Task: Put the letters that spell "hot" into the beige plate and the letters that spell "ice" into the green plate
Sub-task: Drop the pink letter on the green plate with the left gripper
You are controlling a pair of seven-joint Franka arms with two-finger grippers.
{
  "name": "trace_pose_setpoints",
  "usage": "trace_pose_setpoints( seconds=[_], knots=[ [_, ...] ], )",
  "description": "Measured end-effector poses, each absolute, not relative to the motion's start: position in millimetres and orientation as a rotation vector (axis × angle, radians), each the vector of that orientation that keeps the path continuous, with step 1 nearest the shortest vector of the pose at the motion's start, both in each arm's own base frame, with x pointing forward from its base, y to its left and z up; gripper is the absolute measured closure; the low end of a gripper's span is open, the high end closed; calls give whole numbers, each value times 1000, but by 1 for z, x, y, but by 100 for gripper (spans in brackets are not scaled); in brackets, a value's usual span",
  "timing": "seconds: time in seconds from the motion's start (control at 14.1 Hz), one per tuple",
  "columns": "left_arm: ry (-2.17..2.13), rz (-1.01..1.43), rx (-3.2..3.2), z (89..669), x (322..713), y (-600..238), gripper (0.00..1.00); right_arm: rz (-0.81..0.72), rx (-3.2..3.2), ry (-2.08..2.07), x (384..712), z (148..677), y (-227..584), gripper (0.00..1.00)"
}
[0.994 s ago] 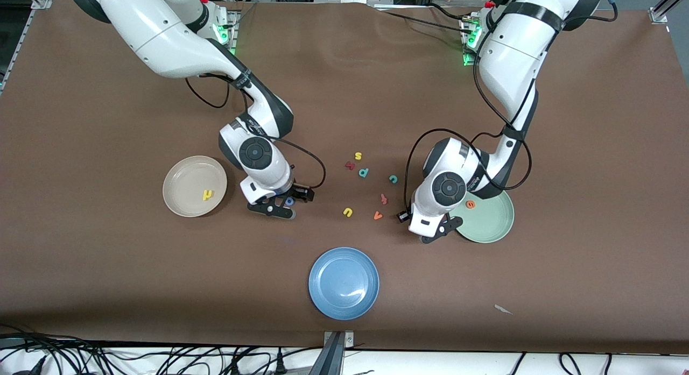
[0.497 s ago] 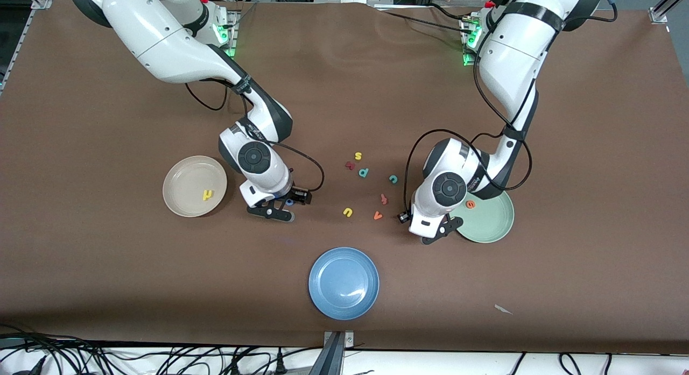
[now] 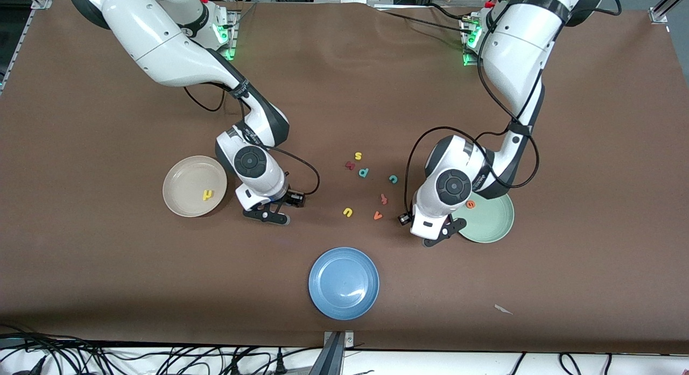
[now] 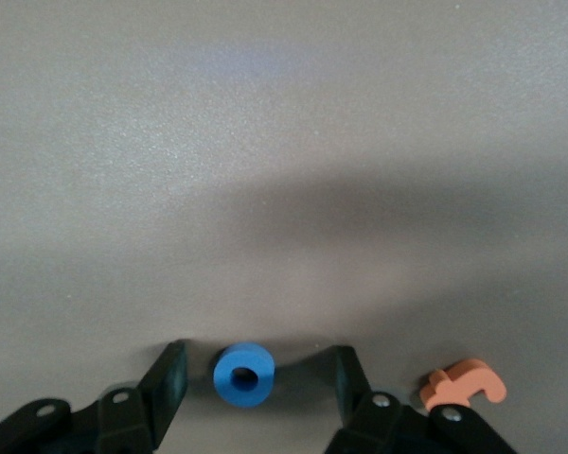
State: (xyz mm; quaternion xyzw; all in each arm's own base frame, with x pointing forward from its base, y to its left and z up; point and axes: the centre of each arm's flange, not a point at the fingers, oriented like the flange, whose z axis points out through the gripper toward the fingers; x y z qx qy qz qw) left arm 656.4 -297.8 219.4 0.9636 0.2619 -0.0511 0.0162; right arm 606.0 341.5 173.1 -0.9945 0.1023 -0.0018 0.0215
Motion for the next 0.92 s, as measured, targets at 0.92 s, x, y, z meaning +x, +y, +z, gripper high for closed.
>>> trace_pose_setpoints(
  seconds=[0.92],
  knots=[
    [412, -310, 3083, 211, 678, -167, 76, -9, -3083, 314, 606, 176, 343, 46]
  ],
)
